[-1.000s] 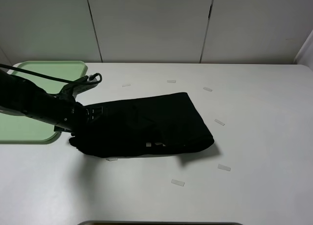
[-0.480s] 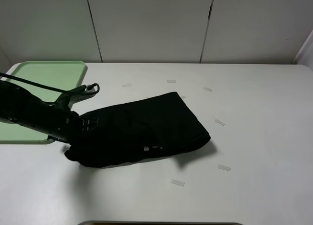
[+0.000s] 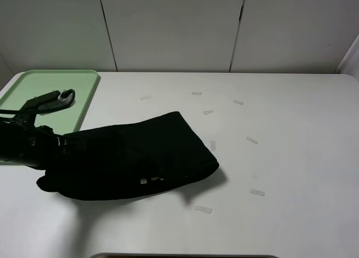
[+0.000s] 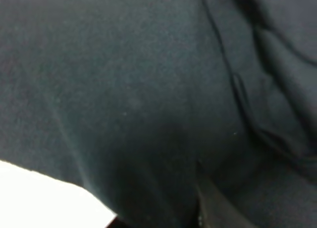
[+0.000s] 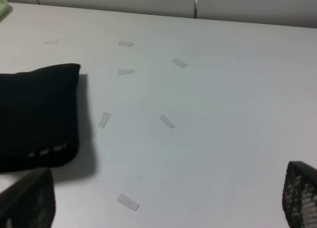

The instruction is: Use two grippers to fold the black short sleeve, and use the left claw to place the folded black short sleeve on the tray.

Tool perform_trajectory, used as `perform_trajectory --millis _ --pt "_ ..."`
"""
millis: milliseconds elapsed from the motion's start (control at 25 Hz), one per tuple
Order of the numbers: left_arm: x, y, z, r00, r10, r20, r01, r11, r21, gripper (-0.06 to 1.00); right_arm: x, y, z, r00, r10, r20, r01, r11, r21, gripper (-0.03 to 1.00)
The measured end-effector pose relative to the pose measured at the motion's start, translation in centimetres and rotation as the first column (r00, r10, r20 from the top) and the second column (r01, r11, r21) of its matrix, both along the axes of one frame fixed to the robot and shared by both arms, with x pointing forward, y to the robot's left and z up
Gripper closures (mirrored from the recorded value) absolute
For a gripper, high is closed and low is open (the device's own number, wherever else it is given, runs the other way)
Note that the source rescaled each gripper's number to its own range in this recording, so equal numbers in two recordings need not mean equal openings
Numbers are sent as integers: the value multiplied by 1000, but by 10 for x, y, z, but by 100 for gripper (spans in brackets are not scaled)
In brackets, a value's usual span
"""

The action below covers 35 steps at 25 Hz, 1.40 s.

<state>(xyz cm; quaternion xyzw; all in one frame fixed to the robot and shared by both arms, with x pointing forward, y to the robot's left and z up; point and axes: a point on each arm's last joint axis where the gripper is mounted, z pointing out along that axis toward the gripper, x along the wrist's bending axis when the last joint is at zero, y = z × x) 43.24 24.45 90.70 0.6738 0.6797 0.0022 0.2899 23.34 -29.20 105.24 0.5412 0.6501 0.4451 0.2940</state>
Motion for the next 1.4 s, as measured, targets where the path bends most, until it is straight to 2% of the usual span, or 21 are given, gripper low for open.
perform_trajectory --millis 120,360,560,680,800,880,920,1080,1240,1400 --pt "-4 1 7 1000 -5 29 5 1000 -11 88 0 0 0 1000 0 0 0 1000 0 -3" --pt "-2 -7 24 995 -54 80 61 994 -89 88 0 0 0 1000 0 0 0 1000 0 -3" --pt "4 -9 31 989 -85 119 95 992 -83 88 0 0 0 1000 0 0 0 1000 0 -3" --pt "9 -11 36 974 -143 178 155 986 -57 88 0 0 0 1000 0 0 0 1000 0 -3" --pt "10 -15 40 954 -198 225 218 974 -66 88 0 0 0 1000 0 0 0 1000 0 -3" --pt "9 -19 43 931 -246 270 278 957 -87 88 0 0 0 1000 0 0 0 1000 0 -3" --pt "9 -19 43 931 -246 270 278 957 -87 88 0 0 0 1000 0 0 0 1000 0 -3" --pt "9 -27 51 881 -294 370 365 921 -139 88 0 0 0 1000 0 0 0 1000 0 -3" --pt "13 -29 48 897 -256 362 338 923 -184 88 0 0 0 1000 0 0 0 1000 0 -3" --pt "18 -35 25 933 -245 262 313 914 -258 88 0 0 0 1000 0 0 0 1000 0 -3"
